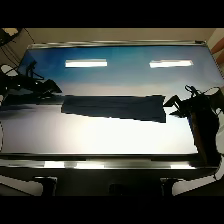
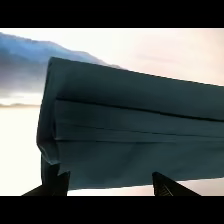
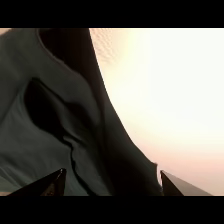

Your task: Fold the shirts.

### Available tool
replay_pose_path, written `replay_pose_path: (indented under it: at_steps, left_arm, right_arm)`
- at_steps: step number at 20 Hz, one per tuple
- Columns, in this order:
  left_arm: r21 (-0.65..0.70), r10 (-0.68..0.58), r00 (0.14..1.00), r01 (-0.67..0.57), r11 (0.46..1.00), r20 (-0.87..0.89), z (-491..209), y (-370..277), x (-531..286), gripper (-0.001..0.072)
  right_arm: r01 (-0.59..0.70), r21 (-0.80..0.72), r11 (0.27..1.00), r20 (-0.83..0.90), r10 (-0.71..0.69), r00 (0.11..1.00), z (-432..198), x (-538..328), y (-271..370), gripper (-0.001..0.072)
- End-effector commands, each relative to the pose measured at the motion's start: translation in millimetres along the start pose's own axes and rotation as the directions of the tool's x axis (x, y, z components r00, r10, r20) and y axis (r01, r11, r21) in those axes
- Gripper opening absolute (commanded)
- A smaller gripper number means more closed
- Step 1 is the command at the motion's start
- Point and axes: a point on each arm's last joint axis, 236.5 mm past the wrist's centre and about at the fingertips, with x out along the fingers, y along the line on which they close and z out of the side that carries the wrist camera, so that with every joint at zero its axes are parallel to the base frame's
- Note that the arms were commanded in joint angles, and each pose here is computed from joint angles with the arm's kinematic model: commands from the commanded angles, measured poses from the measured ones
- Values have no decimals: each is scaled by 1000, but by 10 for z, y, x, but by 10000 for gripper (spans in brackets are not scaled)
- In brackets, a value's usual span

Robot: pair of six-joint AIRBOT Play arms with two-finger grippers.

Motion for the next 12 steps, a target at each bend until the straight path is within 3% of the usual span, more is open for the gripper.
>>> replay_pose_path:
  at_steps: [1,3,4,5,6,7,8,9,10,11,12]
  left_arm:
    - [113,-21,999,17,993,37,-43,-453,-192,608]
    - [167,-38,999,32,985,32,-119,-721,-195,609]
    - [191,-46,999,40,981,24,-163,-841,-176,609]
    - [217,-54,998,50,975,13,-217,-968,-142,609]
    - [243,-61,998,60,968,-4,-282,-1096,-86,608]
    - [267,-68,998,70,961,-16,-339,-1220,-21,593]
    - [296,-77,997,81,952,-24,-405,-1361,68,589]
    - [325,-86,996,93,941,-35,-487,-1503,174,472]
    - [373,-96,994,106,922,-47,-600,-1661,315,195]
    - [408,-104,993,118,905,-56,-722,-1808,474,109]
    - [428,-117,991,132,894,-61,-858,-1960,647,104]
  right_arm:
    - [-53,55,997,-82,57,995,-124,335,136,711]
    - [-37,62,997,-96,43,994,-174,526,229,707]
    - [-35,59,998,-89,40,995,-181,583,302,659]
    - [-43,44,998,-75,46,996,-168,611,387,487]
    - [-51,30,998,-69,53,996,-172,597,471,189]
    - [-69,21,997,-63,70,996,-176,521,558,50]
    - [-86,3,996,-37,86,996,-154,407,664,49]
    - [-97,-32,995,-1,97,995,-137,243,779,49]
    - [-109,-77,991,34,112,993,-144,50,915,48]
    - [-120,-122,985,55,128,990,-203,-157,1055,48]
    - [-123,-159,980,56,133,989,-317,-351,1161,48]
